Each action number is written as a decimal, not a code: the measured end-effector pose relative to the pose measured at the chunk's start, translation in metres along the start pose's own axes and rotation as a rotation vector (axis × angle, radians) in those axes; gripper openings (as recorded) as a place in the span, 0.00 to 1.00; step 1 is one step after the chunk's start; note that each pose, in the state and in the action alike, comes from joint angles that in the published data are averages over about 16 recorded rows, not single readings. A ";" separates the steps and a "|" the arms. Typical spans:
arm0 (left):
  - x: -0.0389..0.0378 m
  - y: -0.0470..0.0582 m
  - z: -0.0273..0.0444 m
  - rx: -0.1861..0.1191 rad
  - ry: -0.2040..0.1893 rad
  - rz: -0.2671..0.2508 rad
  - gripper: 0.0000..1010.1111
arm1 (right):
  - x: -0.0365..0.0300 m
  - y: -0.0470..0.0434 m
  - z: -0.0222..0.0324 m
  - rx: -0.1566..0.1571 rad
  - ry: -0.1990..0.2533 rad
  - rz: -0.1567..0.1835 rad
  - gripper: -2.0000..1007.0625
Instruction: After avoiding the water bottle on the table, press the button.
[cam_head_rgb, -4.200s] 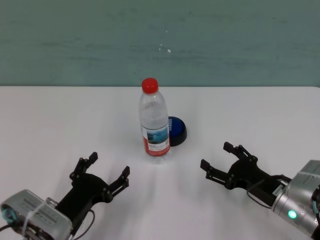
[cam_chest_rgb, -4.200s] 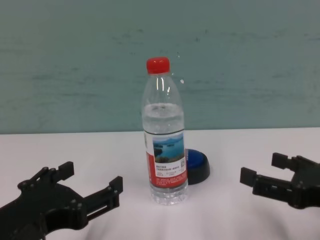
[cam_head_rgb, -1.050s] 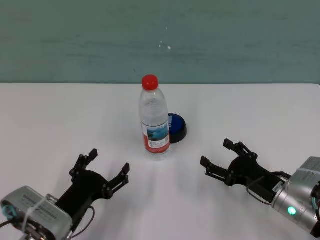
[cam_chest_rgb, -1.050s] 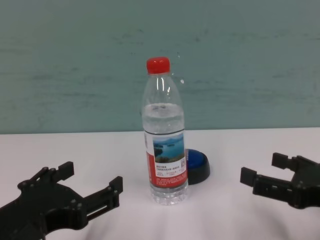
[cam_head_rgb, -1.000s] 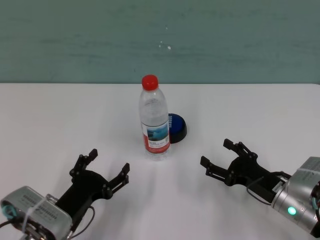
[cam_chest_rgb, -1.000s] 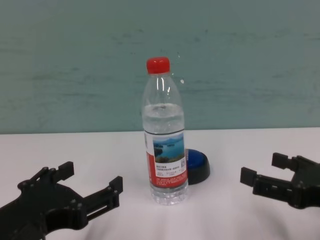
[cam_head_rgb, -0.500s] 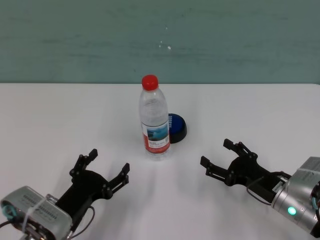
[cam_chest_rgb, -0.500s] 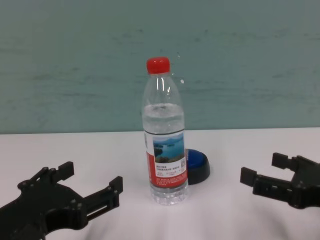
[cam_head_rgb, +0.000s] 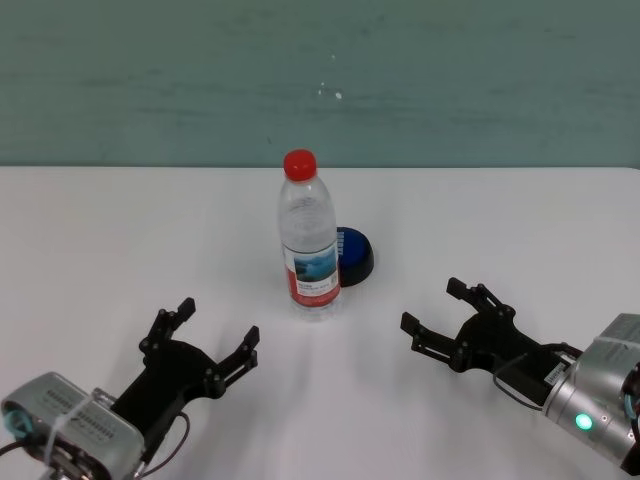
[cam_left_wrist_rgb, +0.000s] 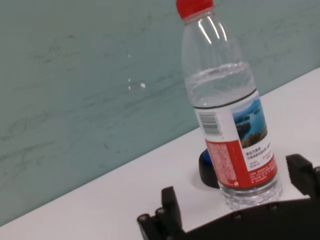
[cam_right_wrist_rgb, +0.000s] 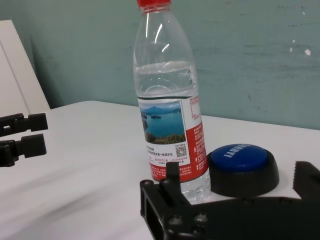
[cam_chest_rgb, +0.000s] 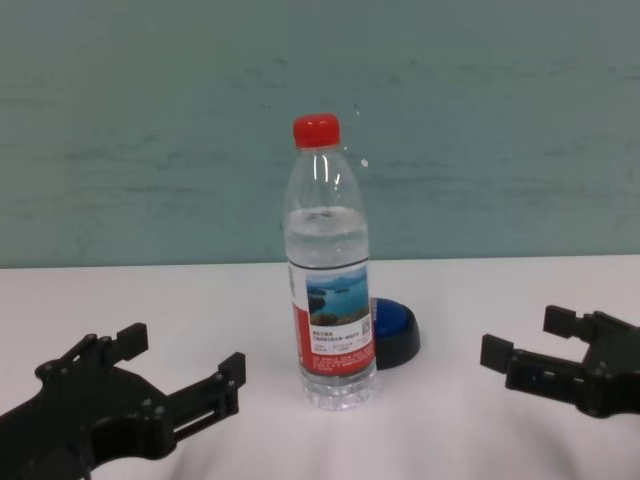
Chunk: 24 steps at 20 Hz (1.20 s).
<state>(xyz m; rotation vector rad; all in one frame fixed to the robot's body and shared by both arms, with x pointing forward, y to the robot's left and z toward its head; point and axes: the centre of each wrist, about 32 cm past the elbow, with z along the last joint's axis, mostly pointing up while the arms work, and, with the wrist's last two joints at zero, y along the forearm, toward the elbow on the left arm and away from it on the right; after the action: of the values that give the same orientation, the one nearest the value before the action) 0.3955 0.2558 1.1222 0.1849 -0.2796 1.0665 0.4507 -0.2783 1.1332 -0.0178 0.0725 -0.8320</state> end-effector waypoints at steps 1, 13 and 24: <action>0.0000 0.000 0.0000 0.000 0.000 0.000 0.99 | 0.0000 0.0000 0.0000 0.000 0.000 0.000 1.00; 0.0000 0.000 0.0000 0.000 0.000 0.000 0.99 | 0.0000 0.0000 0.0000 0.000 0.000 0.000 1.00; 0.0000 0.000 0.0000 0.000 0.000 0.000 0.99 | 0.0000 0.0000 0.0000 0.000 0.000 0.000 1.00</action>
<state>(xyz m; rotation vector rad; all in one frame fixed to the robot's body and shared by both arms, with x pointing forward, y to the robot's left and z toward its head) 0.3955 0.2558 1.1222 0.1849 -0.2796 1.0665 0.4507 -0.2783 1.1332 -0.0178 0.0725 -0.8320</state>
